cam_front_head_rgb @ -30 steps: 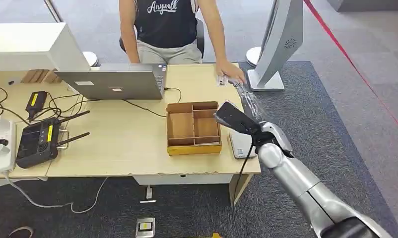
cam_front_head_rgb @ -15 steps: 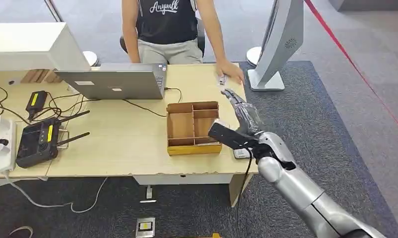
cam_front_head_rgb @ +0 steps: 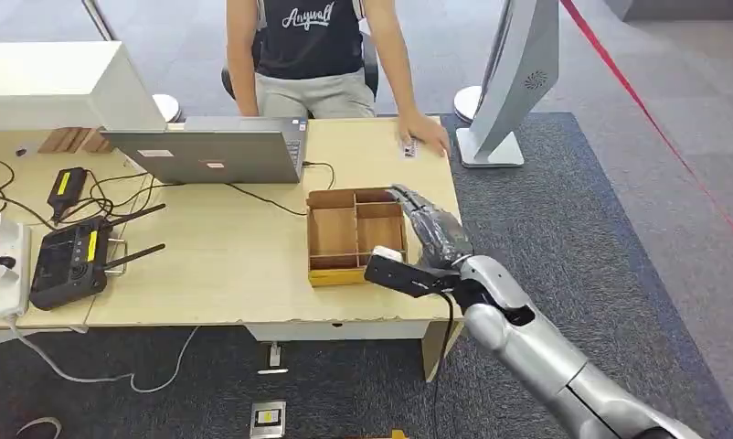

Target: Pass the card to the sensor for recognition and then transmit it.

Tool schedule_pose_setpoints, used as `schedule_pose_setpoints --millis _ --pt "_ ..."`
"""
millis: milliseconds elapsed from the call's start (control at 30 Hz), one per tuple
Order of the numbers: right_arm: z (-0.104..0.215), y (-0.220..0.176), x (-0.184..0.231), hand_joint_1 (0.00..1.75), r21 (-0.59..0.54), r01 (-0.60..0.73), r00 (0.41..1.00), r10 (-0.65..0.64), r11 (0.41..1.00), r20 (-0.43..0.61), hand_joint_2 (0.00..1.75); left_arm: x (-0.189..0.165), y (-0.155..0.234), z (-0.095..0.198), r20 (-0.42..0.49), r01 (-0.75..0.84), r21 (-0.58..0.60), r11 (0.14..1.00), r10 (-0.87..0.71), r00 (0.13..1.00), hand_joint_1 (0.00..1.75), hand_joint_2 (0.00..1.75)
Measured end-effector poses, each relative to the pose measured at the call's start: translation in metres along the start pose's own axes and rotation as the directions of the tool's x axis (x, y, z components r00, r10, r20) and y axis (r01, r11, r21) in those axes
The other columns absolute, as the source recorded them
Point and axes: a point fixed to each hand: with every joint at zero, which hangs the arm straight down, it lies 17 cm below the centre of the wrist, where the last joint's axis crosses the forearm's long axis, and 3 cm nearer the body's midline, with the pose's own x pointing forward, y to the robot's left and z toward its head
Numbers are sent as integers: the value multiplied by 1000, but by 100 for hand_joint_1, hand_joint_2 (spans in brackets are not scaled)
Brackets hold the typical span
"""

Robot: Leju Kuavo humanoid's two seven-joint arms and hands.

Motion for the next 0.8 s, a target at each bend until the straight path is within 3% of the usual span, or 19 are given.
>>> schedule_pose_setpoints --millis 200,500,633,800 --pt "7 30 16 0 81 -59 998 58 995 19 175 0 -1 0 -3 -7 -6 1000 7 1000 0 0" --pt "13 50 29 0 113 -80 996 75 990 42 175 1 0 -1 -5 -1 -5 1000 1 1000 0 0" --pt "12 50 33 0 73 -119 992 117 990 41 175 1 0 -1 -10 -6 -4 1000 6 1000 0 0" --pt "2 29 23 0 -55 -190 982 190 980 -9 175 0 0 0 -23 -19 3 1000 19 1000 0 0"
